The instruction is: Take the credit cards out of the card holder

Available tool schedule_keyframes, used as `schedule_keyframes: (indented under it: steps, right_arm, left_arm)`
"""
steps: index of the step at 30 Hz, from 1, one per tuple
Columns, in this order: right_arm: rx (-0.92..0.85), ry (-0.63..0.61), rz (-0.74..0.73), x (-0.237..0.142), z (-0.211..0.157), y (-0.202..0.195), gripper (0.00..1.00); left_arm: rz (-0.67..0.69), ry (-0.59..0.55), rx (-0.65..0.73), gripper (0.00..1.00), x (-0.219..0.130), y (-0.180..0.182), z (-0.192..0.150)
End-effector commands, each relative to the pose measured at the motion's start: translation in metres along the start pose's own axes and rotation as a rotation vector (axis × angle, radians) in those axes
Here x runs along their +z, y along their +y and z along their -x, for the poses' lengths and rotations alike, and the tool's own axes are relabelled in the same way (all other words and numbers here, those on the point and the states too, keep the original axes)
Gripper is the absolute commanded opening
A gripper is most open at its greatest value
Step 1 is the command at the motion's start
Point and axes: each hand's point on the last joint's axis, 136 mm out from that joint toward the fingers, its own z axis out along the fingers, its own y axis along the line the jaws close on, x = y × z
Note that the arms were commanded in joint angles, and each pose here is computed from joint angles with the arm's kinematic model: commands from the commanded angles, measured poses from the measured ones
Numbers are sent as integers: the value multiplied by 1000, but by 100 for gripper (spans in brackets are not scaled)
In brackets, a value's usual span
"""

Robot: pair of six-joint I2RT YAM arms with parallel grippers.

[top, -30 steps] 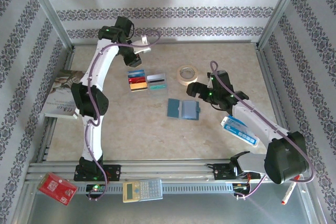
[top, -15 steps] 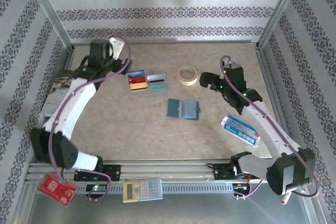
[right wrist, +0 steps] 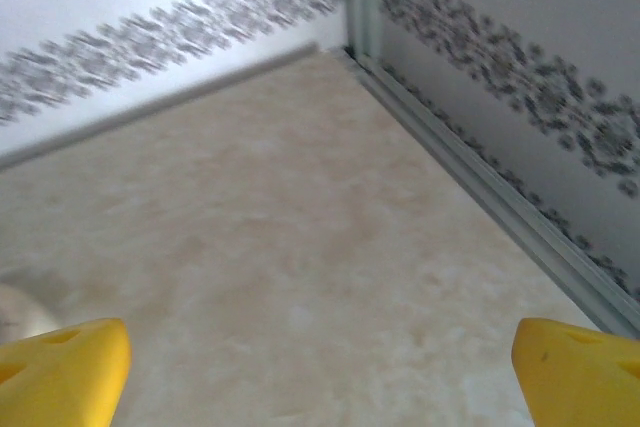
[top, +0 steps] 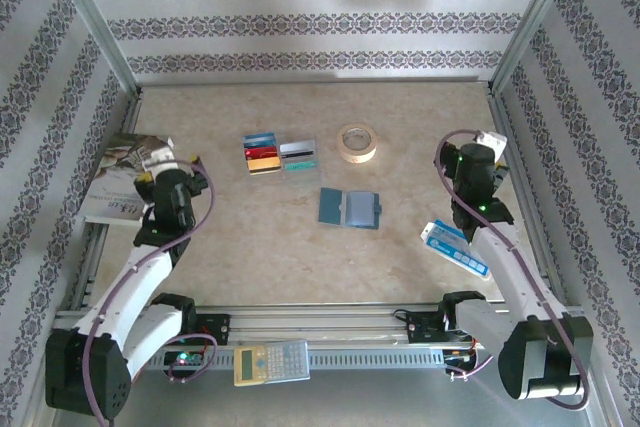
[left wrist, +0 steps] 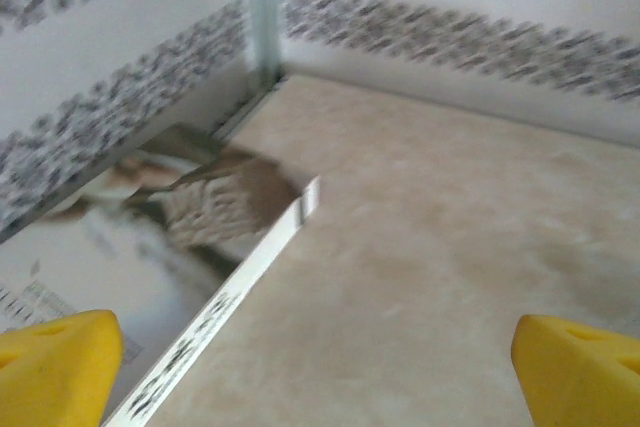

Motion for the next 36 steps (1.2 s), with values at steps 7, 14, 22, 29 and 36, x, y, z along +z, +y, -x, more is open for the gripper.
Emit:
schedule_keyframes:
  steps: [7,14,22,29,36]
  right_arm:
    - [13,-80,-113,34,-40,-23,98]
    - [-112,-88,78,48,-63,9,98]
    - [-228,-146,290,51,-71,47,98]
    - [-228,-144,302,65,-85,51,98]
    - [-210,-119,229,71,-86,40,98]
  left_arm:
    - [131,-138,-24,100,15,23,-12]
    - [30,-124,66,100,37,1,-38]
    - [-290,-93,139,100,56,-57,-55]
    - [-323,-51,163,100,70,-67,-76]
    - [-248,-1,157,100,85,-61,-80]
